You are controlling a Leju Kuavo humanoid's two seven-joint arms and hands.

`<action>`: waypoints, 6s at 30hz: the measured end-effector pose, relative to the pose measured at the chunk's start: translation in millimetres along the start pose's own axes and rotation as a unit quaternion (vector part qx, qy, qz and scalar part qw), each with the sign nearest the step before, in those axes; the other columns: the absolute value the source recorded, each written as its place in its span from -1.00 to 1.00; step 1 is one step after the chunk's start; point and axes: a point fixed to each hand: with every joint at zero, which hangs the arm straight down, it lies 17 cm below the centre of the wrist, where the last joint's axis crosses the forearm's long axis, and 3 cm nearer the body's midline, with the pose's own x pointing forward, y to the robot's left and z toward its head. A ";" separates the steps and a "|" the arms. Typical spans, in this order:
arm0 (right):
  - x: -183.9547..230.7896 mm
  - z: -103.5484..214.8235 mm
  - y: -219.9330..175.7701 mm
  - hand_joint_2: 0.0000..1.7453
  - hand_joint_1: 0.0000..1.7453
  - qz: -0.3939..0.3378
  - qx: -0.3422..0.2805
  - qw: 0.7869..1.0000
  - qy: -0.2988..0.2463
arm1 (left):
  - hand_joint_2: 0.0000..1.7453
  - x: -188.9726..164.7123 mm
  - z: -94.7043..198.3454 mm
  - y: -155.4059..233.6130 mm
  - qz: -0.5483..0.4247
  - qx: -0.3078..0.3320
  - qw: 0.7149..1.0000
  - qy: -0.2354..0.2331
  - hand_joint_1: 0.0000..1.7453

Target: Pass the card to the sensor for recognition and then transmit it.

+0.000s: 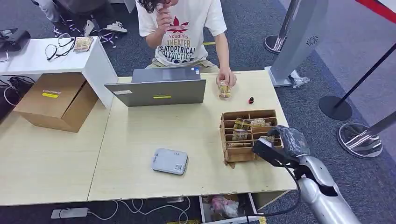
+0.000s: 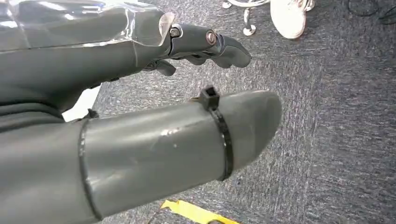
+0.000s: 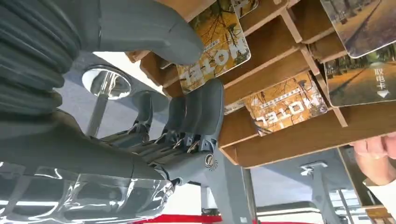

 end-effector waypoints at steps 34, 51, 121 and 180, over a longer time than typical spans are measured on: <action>5.9 -15.3 0.7 1.00 -0.90 -0.006 0.006 1.000 -0.011 | -1.00 -1.0 -0.2 0.4 0.000 0.000 1.000 0.002 -1.00; 12.6 -18.0 -8.6 1.00 -0.80 0.000 -0.005 1.000 -0.017 | -1.00 0.1 0.1 -0.1 -0.004 0.000 1.000 -0.001 -1.00; 20.8 -18.7 -9.8 1.00 0.22 0.011 -0.003 1.000 -0.025 | -1.00 -5.7 -6.0 0.1 -0.017 -0.021 1.000 0.010 -1.00; 21.2 -23.8 0.7 1.00 0.76 -0.020 0.055 0.997 -0.039 | -1.00 -0.8 -4.9 5.2 -0.023 -0.001 1.000 -0.005 -1.00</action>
